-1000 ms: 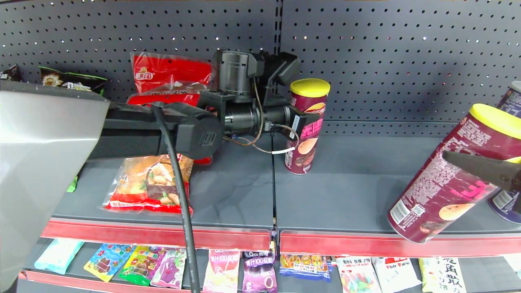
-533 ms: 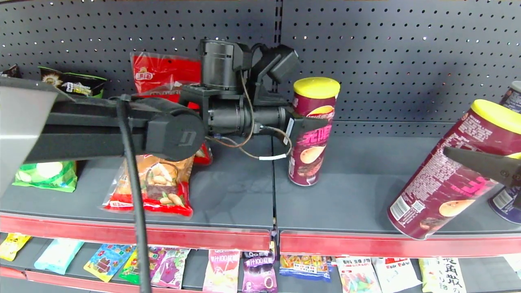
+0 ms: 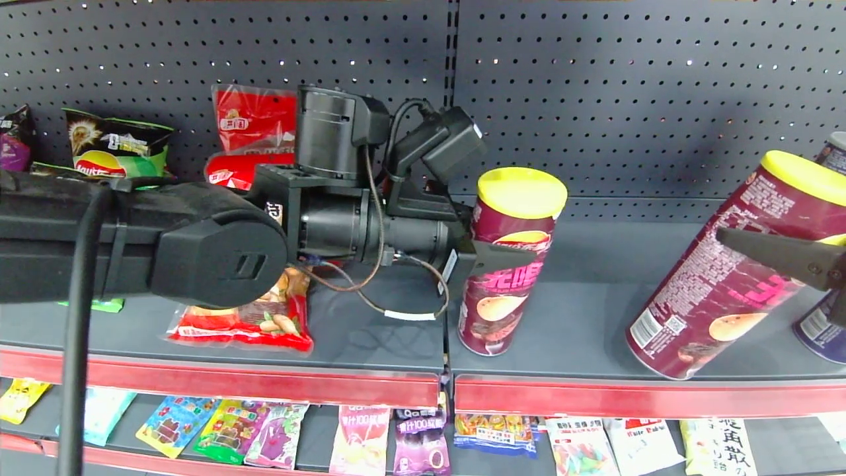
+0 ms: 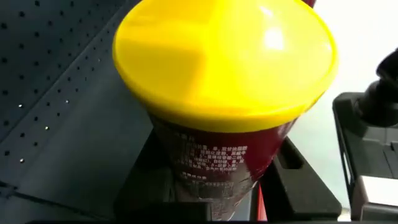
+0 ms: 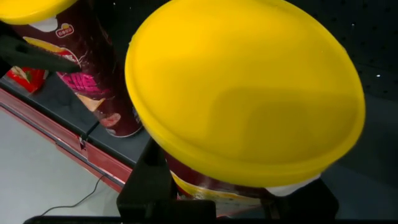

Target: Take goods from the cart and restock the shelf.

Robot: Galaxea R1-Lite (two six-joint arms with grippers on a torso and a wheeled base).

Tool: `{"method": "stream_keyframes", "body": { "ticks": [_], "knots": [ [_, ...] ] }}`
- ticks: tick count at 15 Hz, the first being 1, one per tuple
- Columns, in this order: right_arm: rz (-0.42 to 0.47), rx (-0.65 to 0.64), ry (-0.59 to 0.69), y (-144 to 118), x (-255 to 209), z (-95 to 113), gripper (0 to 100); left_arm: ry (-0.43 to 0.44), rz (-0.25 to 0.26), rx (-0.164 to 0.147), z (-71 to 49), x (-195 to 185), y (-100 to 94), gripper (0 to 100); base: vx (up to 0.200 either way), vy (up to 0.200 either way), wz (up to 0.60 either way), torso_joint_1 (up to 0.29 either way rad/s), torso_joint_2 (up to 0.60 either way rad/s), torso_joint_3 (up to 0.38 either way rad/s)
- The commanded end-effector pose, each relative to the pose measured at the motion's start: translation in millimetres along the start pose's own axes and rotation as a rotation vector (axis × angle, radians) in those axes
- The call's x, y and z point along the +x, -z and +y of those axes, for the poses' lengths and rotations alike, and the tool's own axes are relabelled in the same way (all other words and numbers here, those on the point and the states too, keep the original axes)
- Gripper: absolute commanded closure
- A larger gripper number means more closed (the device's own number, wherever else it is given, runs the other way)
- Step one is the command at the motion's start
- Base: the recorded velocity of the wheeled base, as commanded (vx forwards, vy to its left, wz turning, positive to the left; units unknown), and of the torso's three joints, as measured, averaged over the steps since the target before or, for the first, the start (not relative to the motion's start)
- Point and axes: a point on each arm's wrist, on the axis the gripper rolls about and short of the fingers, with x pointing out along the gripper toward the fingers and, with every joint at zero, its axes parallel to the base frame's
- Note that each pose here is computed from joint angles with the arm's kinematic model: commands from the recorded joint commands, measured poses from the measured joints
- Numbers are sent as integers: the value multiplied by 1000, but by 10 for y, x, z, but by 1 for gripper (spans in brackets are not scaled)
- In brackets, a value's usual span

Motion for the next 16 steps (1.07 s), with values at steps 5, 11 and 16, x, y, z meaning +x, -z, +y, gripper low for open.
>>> {"method": "stream_keyframes", "body": {
  "ticks": [5,11,16],
  "knots": [
    [-1,0,1,-3,2,-1,100,42,14,-20,-70,-23,73,100,0,0,0,0,0,0],
    [5,1,0,3,19,-3,100,41,28,-38,-78,-32,169,100,0,0,0,0,0,0],
    [7,1,-1,-9,41,-8,100,25,5,-19,-33,26,226,0,0,0,0,0,0,0]
  ]
}}
